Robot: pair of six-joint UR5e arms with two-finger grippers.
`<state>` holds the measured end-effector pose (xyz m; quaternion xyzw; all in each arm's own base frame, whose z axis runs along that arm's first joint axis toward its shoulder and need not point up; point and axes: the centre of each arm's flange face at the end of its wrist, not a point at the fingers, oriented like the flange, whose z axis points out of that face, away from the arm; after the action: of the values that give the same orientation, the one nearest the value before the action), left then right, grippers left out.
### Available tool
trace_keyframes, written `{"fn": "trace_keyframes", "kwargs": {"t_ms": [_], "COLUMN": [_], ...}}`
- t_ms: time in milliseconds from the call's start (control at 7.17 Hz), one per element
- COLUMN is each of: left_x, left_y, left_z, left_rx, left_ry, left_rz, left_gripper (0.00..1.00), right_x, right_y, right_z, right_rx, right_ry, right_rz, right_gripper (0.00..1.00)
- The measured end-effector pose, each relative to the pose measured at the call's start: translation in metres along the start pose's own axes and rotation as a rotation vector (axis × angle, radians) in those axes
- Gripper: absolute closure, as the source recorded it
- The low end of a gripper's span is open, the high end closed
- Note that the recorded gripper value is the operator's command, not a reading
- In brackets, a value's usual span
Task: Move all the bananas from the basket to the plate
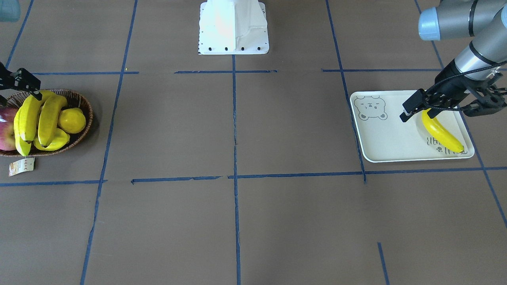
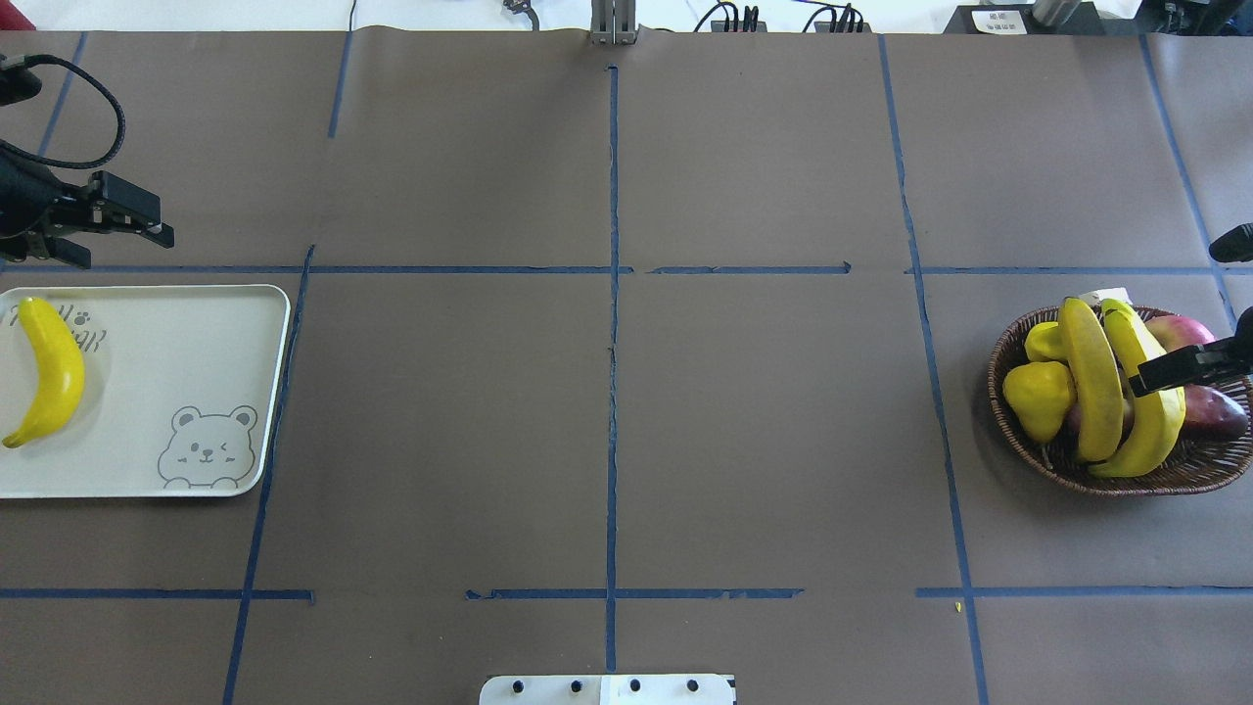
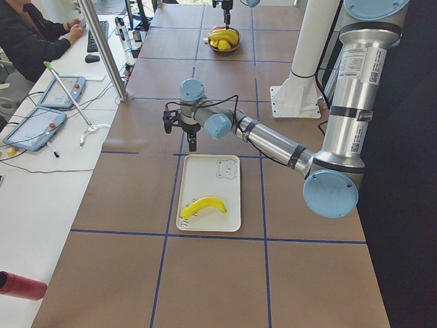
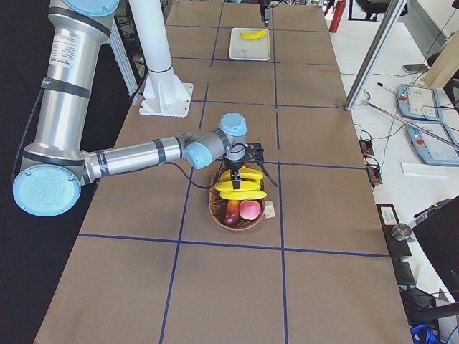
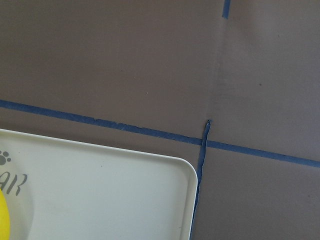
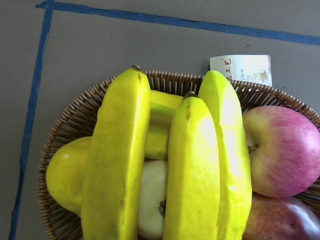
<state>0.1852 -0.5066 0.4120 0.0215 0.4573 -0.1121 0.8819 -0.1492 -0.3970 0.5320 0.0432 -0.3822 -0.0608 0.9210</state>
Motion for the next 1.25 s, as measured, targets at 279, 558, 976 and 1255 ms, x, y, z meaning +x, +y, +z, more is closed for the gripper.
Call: {"fn": "trace_keyframes", "kwargs": {"t_ms": [279,558,976,1255], "left_x": [0.001,0.002,0.001,0.001], "left_y": [0.000,0.000,0.000,0.000], "left_z": [0.000,0.000,0.000,0.000], "left_rx": [0.000,0.001,0.000,0.000], "left_ry": [0.001,0.002,0.001,0.001], "left_rz": [0.000,0.000,-0.001,0.000], "left_gripper": [0.00,0.00,0.00,0.01], "right_x": [0.005,0.008,0.012,0.010], "right_y": [0.000,-0.001,-0.002,-0.002], "right_z": [0.007,0.012,0.020,0.021], "right_rx": [-0.014,-0.024,-0.035,-0.040], "right_ry": [0.003,0.005,0.010,0.008], "right_rz": [0.009,0.015,0.020,0.019], "right_gripper": [0.24,0.24,0.24,0.24]}}
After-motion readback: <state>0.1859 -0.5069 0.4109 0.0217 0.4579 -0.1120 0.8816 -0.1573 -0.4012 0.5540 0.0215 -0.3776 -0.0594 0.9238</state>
